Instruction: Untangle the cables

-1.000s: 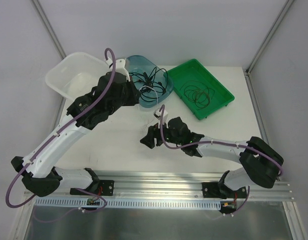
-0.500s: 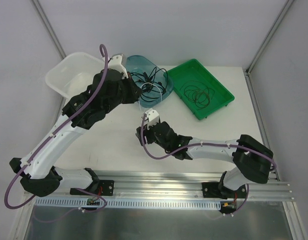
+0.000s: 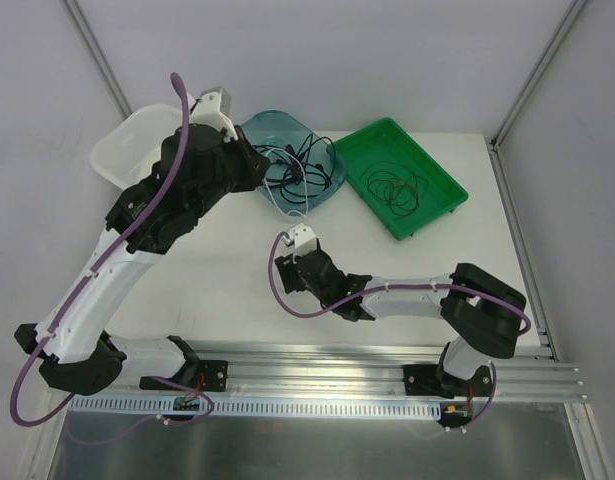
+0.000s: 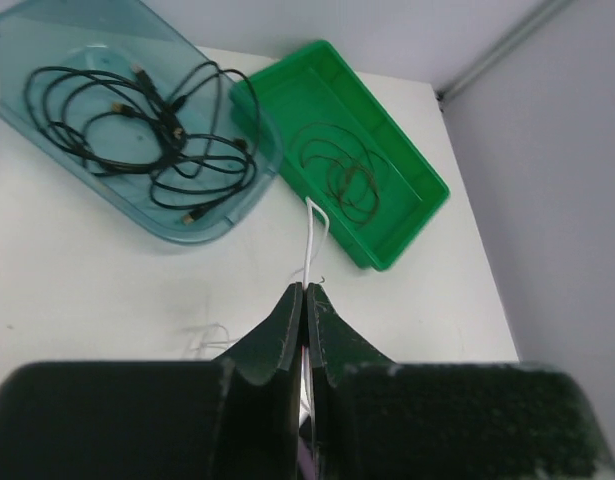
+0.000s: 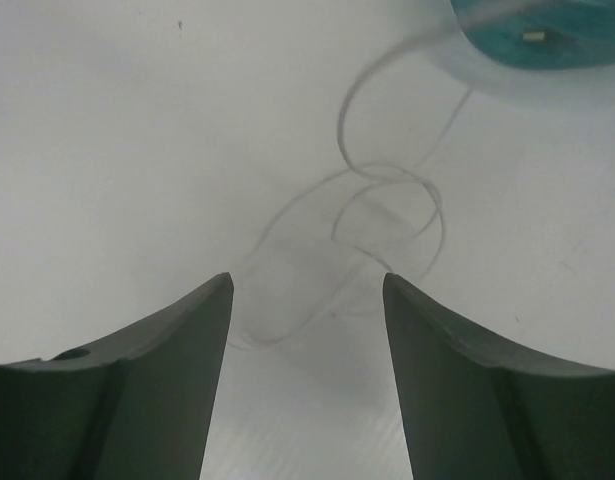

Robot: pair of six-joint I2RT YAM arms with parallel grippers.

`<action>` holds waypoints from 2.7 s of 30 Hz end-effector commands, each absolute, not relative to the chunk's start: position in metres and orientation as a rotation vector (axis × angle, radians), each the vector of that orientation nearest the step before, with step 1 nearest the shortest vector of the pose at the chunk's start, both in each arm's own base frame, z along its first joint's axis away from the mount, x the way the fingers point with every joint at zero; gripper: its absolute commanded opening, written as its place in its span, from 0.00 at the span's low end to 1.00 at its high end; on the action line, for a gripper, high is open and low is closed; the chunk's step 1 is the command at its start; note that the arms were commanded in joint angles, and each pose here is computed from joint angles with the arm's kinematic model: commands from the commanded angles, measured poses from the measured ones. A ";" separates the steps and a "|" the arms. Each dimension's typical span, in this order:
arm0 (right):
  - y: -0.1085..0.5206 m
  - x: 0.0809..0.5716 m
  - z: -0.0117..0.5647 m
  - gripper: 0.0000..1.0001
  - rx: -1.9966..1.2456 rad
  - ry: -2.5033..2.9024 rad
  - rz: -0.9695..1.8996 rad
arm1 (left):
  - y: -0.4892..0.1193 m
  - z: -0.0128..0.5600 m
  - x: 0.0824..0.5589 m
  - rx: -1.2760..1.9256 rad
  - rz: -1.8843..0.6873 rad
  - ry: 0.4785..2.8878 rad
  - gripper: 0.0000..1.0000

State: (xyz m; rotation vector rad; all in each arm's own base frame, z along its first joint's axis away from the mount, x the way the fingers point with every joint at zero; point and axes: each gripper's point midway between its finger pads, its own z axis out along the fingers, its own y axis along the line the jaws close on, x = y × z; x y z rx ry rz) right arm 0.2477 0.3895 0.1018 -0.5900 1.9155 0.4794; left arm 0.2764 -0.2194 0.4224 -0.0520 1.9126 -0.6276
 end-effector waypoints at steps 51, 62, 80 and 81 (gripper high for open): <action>0.437 0.281 0.146 0.73 -0.961 1.864 1.121 | -0.154 0.515 0.234 0.017 -0.699 1.652 0.00; 0.447 0.283 0.146 0.29 -0.942 1.863 1.174 | -0.157 0.518 0.227 0.022 -0.744 1.649 0.00; 0.324 0.345 0.162 0.01 -0.569 2.000 0.965 | -0.148 0.393 0.149 0.121 -0.843 2.009 0.00; 0.320 0.346 0.167 0.01 -0.557 1.997 0.951 | -0.147 0.384 0.143 0.129 -0.847 2.037 0.00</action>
